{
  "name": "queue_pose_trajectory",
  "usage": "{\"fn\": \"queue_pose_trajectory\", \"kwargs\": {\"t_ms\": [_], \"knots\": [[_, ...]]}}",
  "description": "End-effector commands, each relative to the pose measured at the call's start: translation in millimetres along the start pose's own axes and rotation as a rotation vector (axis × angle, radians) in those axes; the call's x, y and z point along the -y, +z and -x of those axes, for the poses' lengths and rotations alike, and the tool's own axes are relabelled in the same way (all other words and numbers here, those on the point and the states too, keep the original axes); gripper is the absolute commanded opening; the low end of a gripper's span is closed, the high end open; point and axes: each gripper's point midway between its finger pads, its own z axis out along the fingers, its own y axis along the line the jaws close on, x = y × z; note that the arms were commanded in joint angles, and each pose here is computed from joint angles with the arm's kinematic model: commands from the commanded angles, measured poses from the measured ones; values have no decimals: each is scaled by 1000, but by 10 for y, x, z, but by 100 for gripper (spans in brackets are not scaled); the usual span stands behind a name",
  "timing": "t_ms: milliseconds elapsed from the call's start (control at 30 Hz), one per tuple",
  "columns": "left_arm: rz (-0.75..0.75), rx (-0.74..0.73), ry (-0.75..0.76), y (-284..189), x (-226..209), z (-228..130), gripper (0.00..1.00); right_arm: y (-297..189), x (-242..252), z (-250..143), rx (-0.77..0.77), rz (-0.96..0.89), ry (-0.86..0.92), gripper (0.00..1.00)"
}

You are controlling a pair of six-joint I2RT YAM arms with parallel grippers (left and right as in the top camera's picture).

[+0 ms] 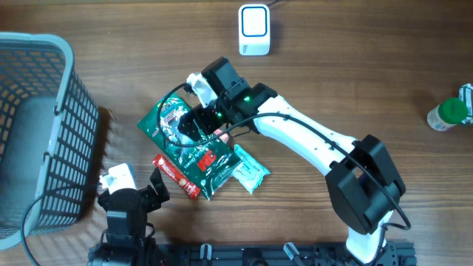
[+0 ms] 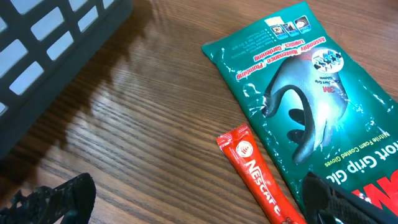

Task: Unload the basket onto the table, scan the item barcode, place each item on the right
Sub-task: 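Reach the right gripper to the green glove pack and grasp it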

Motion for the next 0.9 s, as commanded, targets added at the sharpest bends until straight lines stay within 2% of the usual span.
{"fn": "queue_pose_trajectory", "kwargs": {"t_ms": [0, 133, 167, 200, 233, 267, 333, 367, 433, 467, 567, 633, 733, 767, 867], "knots": [[-15, 3, -1, -5, 28, 5, 100, 299, 274, -173, -46, -74, 77, 100], [-15, 3, -1, -5, 28, 5, 100, 593, 448, -454, -128, -93, 137, 99], [-15, 3, -1, -5, 28, 5, 100, 612, 466, -488, -139, -96, 142, 95], [-15, 3, -1, -5, 28, 5, 100, 613, 470, -522, -151, -97, 146, 82], [-15, 3, -1, -5, 28, 5, 100, 602, 463, -585, -177, -96, 163, 63], [-15, 3, -1, -5, 28, 5, 100, 594, 448, -629, -195, -90, 184, 56], [-15, 3, -1, -5, 28, 5, 100, 574, 338, -735, -245, -33, 211, 33], [-15, 3, -1, -5, 28, 5, 100, 563, 301, -776, -265, -14, 221, 26], [-15, 3, -1, -5, 28, 5, 100, 532, 206, -814, -292, 41, 247, 4], [-15, 3, -1, -5, 28, 5, 100, 472, 164, -803, -310, 72, 335, 4], [-15, 3, -1, -5, 28, 5, 100, 47, 118, -732, -405, 196, 757, 4], [-15, 3, -1, -5, 28, 5, 100, -461, -18, -665, -559, 419, 1173, 5], [-15, 3, -1, -5, 28, 5, 100, -1098, -92, -367, -664, 793, 1469, 4], [-15, 3, -1, -5, 28, 5, 100, -1178, -36, -367, -728, 776, 1631, 4], [-15, 3, -1, -5, 28, 5, 100, -1252, -1, -355, -836, 742, 1855, 4]]}}
